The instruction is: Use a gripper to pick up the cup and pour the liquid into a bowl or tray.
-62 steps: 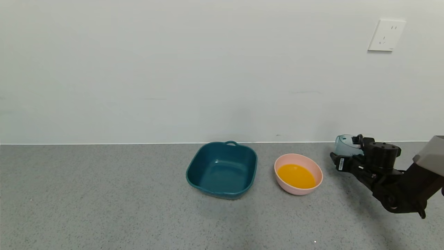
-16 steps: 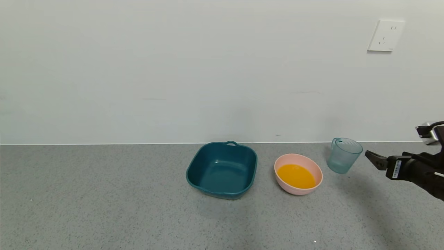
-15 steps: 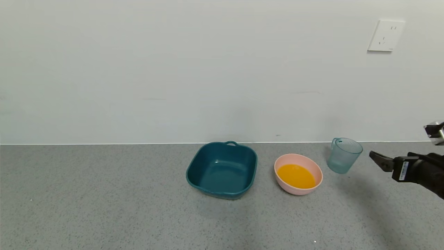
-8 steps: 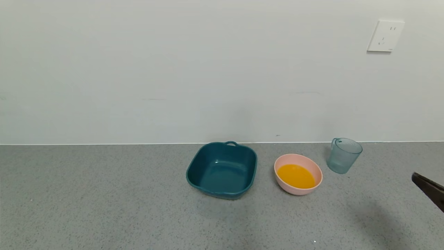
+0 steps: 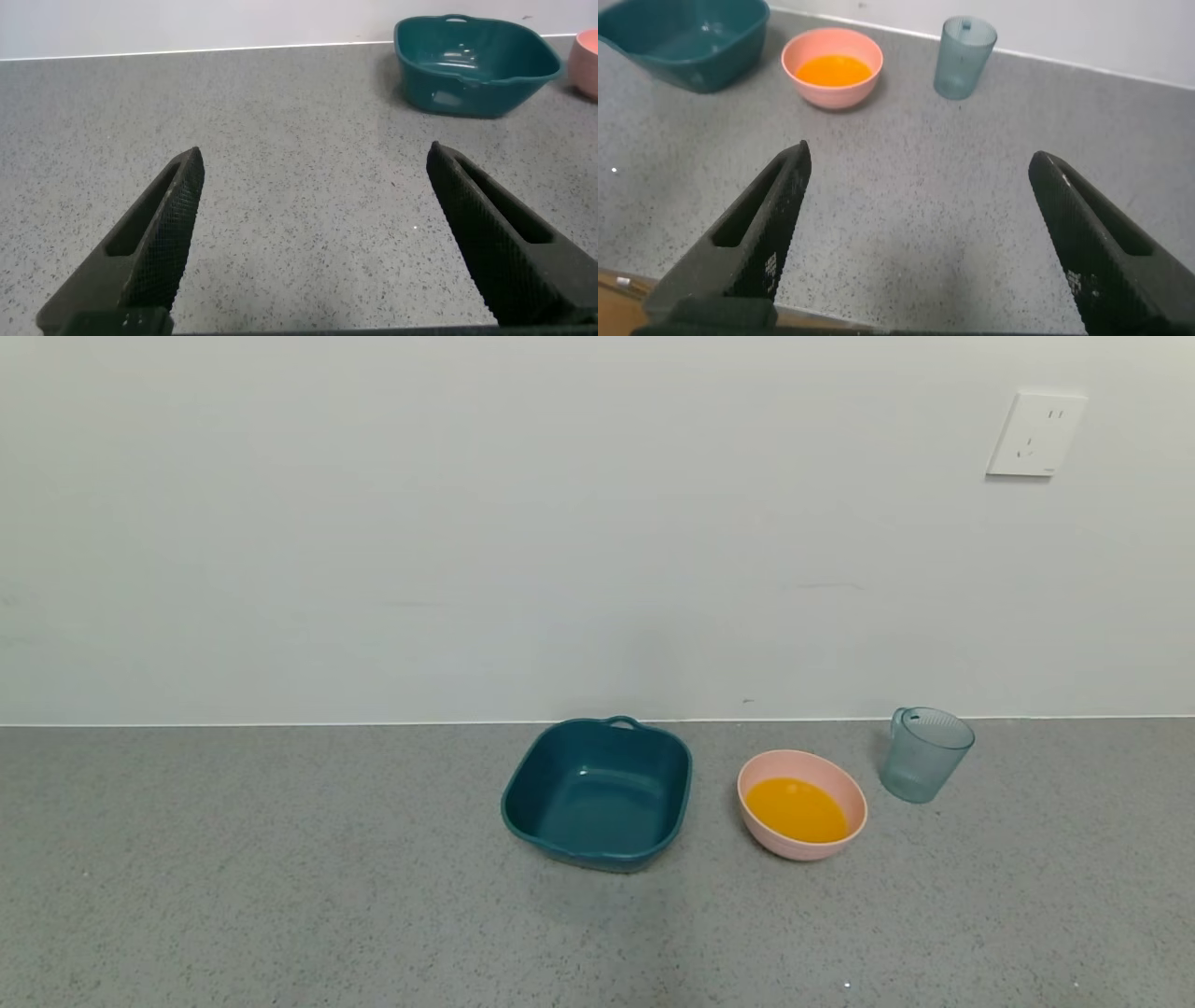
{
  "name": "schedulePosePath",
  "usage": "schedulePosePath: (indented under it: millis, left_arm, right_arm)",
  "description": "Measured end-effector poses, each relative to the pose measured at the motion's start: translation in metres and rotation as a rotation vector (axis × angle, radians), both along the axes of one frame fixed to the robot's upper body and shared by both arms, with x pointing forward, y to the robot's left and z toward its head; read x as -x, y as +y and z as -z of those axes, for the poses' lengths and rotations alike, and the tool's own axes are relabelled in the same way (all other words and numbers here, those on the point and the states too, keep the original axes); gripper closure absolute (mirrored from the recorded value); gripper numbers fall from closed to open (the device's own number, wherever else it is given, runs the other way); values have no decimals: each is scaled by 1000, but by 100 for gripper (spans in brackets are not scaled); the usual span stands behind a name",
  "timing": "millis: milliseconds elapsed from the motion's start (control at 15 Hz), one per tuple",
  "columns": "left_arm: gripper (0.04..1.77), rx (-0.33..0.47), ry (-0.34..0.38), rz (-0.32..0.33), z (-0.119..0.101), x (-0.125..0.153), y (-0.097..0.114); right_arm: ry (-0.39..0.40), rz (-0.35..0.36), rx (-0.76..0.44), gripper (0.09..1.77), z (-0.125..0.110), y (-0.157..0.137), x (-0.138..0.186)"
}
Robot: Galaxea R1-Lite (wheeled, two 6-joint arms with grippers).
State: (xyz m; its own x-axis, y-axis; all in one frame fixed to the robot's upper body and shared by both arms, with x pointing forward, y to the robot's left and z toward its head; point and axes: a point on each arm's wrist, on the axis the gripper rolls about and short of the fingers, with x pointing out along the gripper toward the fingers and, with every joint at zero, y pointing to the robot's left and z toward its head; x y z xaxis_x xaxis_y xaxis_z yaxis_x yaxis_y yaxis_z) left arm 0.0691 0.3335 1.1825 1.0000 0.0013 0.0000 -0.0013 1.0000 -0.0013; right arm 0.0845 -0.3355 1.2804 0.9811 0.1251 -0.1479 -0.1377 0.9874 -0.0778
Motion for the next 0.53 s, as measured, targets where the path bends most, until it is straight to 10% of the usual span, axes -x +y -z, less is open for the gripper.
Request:
schedulePosePath:
  millis: [533]
  left_arm:
    - [9, 0, 0, 0, 0, 0, 0]
  right_arm:
    - [-124, 41, -8, 16, 9, 0, 26]
